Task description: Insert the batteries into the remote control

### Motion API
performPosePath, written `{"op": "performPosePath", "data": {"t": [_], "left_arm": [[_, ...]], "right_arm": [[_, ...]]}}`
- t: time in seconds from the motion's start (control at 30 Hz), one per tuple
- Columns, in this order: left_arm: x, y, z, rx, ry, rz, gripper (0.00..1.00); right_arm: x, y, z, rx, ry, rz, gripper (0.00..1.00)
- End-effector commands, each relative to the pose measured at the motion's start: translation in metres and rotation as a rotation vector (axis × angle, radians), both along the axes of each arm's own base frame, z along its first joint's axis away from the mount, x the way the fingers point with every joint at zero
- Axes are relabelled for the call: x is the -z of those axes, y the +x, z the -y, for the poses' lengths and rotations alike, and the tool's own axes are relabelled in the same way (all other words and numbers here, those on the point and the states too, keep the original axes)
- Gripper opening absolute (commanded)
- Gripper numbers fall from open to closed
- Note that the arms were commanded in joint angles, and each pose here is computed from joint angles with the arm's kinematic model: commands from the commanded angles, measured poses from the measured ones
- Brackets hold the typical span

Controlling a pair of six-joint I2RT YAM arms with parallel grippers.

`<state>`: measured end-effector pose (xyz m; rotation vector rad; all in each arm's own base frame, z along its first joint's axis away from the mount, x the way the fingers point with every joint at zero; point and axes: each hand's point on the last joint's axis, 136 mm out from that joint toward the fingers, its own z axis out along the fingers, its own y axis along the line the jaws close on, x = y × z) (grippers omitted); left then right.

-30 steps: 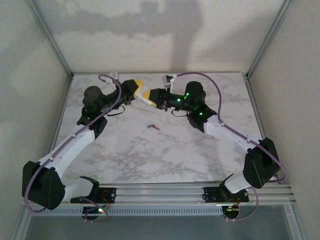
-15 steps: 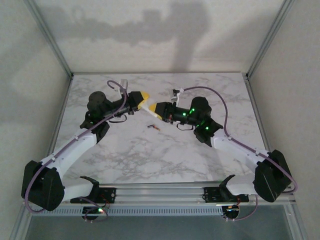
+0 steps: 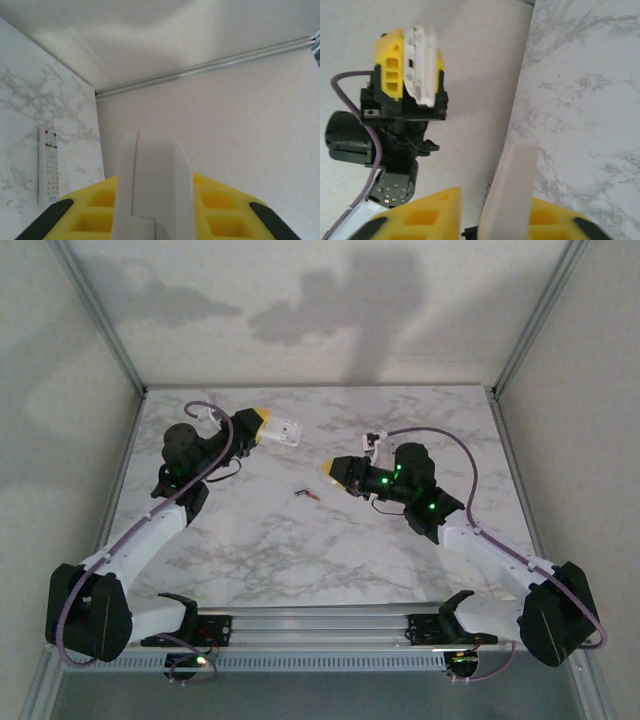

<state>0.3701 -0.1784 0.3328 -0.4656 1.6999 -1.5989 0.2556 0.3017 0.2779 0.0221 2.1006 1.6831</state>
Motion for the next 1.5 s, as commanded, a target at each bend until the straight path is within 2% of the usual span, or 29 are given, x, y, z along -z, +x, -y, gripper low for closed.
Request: {"op": "performPosePath", "data": {"t": [0.0,0.07,0.13,0.23,0.33,0.47,0.57,0.73,0.83,0.9,0.97,1.07,1.17,1.23,1.33,1.4,1.47], "left_arm": [[-0.025,-0.004,-0.003,-0.046,0.003,0.105,0.00],[-0.020,-0.002,-0.005,-0.058,0.018,0.088,0.00],[-0.013,-0.002,-0.007,-0.073,0.036,0.074,0.00],[-0.007,-0.003,-0.007,-0.075,0.077,0.070,0.00],[0.003,-0.010,-0.001,-0.048,0.147,0.068,0.00],[0.025,-0.026,0.019,0.032,0.273,0.052,0.00],[0.048,-0.040,0.036,0.103,0.351,0.024,0.00],[0.083,-0.055,0.050,0.173,0.398,-0.031,0.00],[0.100,-0.061,0.051,0.186,0.411,-0.065,0.00],[0.110,-0.063,0.048,0.180,0.423,-0.087,0.00],[0.116,-0.064,0.046,0.177,0.427,-0.099,0.00],[0.125,-0.066,0.046,0.179,0.446,-0.119,0.00],[0.141,-0.069,0.046,0.178,0.490,-0.157,0.00],[0.157,-0.073,0.046,0.163,0.517,-0.210,0.00],[0.187,-0.082,0.043,0.133,0.544,-0.300,0.00],[0.199,-0.090,0.051,0.173,0.536,-0.297,0.00],[0.222,-0.100,0.060,0.245,0.602,-0.321,0.00]], "right_arm": [[0.003,0.001,0.001,0.008,-0.010,0.017,0.14],[0.004,0.004,0.003,0.026,-0.023,0.020,0.04],[0.017,0.007,0.011,0.077,-0.071,-0.008,0.00],[0.044,0.014,0.032,0.150,-0.196,-0.021,0.00],[0.093,0.023,0.065,0.228,-0.362,-0.071,0.01],[0.160,0.019,0.085,0.188,-0.587,-0.145,0.02],[0.200,0.014,0.084,0.135,-0.634,-0.205,0.03],[0.248,0.006,0.072,0.083,-0.586,-0.304,0.05],[0.270,0.001,0.086,0.132,-0.653,-0.377,0.10],[0.277,-0.004,0.101,0.185,-0.708,-0.415,0.26],[0.279,-0.011,0.118,0.242,-0.770,-0.445,0.37],[0.267,-0.015,0.141,0.322,-0.857,-0.457,0.48],[0.232,-0.010,0.158,0.410,-0.888,-0.390,0.64],[0.201,-0.002,0.158,0.429,-0.858,-0.298,0.71],[0.144,0.008,0.137,0.365,-0.767,-0.090,0.81],[0.111,0.007,0.114,0.268,-0.706,0.055,0.82],[0.093,0.004,0.097,0.188,-0.671,0.151,0.82]]}}
